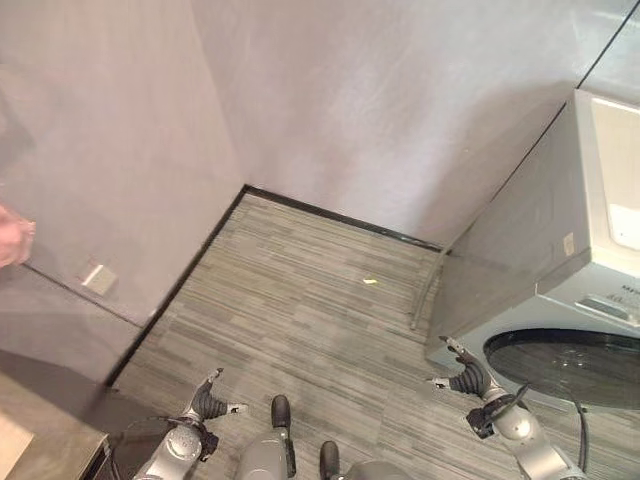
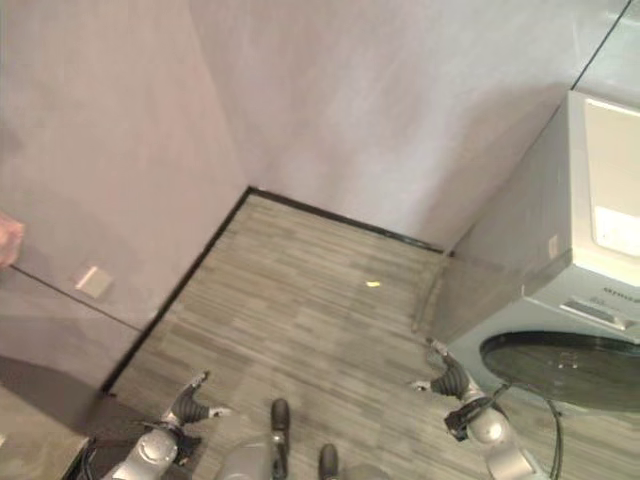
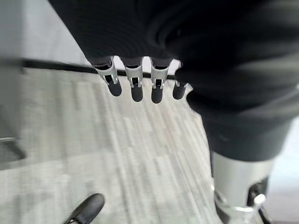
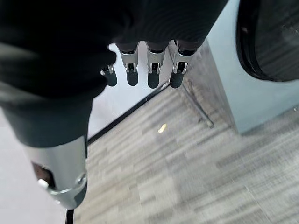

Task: Put brush and paste in cup on sink, flatten towel.

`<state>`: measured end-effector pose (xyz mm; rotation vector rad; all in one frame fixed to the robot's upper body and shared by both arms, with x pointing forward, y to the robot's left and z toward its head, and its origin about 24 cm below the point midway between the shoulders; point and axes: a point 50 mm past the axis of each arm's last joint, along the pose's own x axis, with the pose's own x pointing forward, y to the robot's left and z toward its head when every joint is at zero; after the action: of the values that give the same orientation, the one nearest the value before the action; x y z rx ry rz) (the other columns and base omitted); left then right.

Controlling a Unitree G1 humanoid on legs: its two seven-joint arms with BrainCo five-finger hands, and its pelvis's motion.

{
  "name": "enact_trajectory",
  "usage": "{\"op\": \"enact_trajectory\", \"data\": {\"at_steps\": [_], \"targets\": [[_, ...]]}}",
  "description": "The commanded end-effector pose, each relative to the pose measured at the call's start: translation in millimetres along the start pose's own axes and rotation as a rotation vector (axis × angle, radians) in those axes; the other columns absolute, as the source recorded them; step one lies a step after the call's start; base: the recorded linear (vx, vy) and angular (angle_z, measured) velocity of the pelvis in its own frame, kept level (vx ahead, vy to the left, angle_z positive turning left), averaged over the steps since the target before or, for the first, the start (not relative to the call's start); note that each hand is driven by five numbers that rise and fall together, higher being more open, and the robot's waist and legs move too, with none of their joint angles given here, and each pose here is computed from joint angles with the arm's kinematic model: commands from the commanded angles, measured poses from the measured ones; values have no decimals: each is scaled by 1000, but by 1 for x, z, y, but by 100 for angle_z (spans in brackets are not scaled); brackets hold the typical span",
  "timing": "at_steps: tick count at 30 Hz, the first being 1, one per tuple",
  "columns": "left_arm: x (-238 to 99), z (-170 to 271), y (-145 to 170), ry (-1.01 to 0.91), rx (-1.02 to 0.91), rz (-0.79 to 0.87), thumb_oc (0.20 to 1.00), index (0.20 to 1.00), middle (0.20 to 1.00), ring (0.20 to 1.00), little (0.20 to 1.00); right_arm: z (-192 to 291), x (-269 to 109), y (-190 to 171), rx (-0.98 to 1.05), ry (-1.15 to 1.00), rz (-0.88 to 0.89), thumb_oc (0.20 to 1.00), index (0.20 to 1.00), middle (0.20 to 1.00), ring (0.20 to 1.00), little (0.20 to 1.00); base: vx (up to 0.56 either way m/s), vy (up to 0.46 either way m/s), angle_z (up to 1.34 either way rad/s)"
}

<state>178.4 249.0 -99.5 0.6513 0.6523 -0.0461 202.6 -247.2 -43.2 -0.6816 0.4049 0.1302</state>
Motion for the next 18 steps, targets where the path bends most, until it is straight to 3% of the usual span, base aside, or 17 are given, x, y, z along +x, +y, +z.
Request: {"op": "enact_trajectory", "data": {"at_steps": [1,13,18], "targets": [[2,11,18,-74,-7,39,1000,1000,1000,1000,1000,10,-3,-4,-61,-70,-7,1000,1000,1000,1000,1000,187,134,-10],[-3,1,21,-41,-6,38,1000,1000,1000,1000,1000,23,4,5,-84,-116,39,1000,1000,1000,1000,1000,143,136,1],[2,9,16,-61,26,23,1000,1000,1000,1000,1000,29,4,3,-93,-151,37,1000,1000,1000,1000,1000,209,17,74]]}}
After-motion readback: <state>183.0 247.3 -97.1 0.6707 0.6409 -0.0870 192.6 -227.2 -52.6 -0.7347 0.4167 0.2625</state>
